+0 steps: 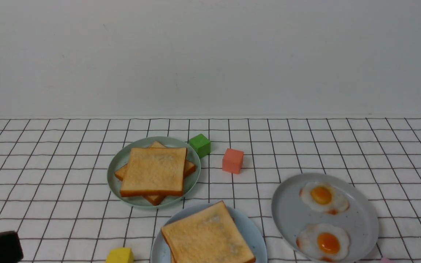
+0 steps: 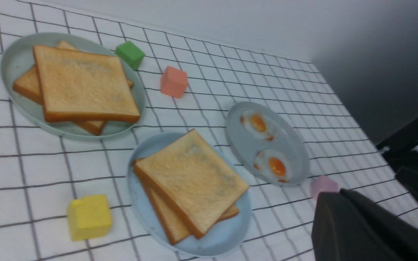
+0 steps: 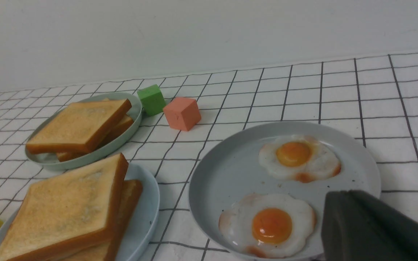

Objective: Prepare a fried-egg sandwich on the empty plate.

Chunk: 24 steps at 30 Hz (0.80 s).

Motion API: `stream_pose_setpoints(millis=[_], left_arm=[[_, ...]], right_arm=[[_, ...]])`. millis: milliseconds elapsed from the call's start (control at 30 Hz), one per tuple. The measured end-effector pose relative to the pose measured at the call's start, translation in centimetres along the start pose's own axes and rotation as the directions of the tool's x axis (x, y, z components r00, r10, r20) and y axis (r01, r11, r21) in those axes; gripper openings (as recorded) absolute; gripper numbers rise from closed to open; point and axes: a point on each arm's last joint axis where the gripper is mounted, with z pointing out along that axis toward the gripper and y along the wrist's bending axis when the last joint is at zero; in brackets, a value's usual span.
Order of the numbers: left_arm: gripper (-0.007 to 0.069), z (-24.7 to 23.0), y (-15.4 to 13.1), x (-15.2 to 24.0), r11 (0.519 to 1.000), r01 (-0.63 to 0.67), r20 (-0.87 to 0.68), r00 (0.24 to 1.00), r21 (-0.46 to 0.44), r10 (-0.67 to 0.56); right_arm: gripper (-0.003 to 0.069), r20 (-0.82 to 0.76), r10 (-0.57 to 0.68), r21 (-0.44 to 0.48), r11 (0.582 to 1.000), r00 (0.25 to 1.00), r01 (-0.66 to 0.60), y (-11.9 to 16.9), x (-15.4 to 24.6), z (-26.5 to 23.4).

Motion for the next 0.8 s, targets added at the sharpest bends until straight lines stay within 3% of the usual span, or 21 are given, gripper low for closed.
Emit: stream_pose_setpoints(millis=[200,233,333,400,533,633,800], left_arm=[[-0.0013,0.1,1.3,0.4,0.962,-0.246,-0.028,0.969,-0.118,0.245],[-0.0013,0.1,2.1,0.7,0.93,-0.326,-0.016,0.945,-0.172,0.328],[-0.0013,-0.1,3.7,2.1,0.894,-0.367,0.046,0.919,-0.257,0.39],[-0.0013,0.0,4.3,2.6,0.895,-0.346,0.079,0.921,-0.28,0.381],[-0.0013,0.7,7.4,6.3,0.916,-0.143,0.198,0.953,-0.374,0.23],[-0.0013,2.0,9.6,9.2,0.898,-0.055,0.189,0.97,-0.437,0.151],[-0.0013,3.5,11.7,12.2,0.866,-0.054,0.117,0.985,-0.497,0.128]], right_arm=[[0.0007,-0.004,0.0,-0.001,1.0,1.0,0.0,0.0,0.0,0.0],[0.0007,-0.004,0.0,-0.001,1.0,1.0,0.0,0.0,0.0,0.0],[0.0007,-0.006,0.0,-0.001,1.0,1.0,0.0,0.0,0.1,0.0],[0.0007,-0.006,0.0,-0.001,1.0,1.0,0.0,0.0,0.1,0.0],[0.0007,-0.006,0.0,-0.001,1.0,1.0,0.0,0.0,0.1,0.0],[0.0007,-0.008,0.0,-0.001,1.0,1.0,0.0,0.0,0.1,0.0],[0.0007,-0.01,-0.001,-0.002,1.0,1.0,0.001,0.0,0.1,0.0]])
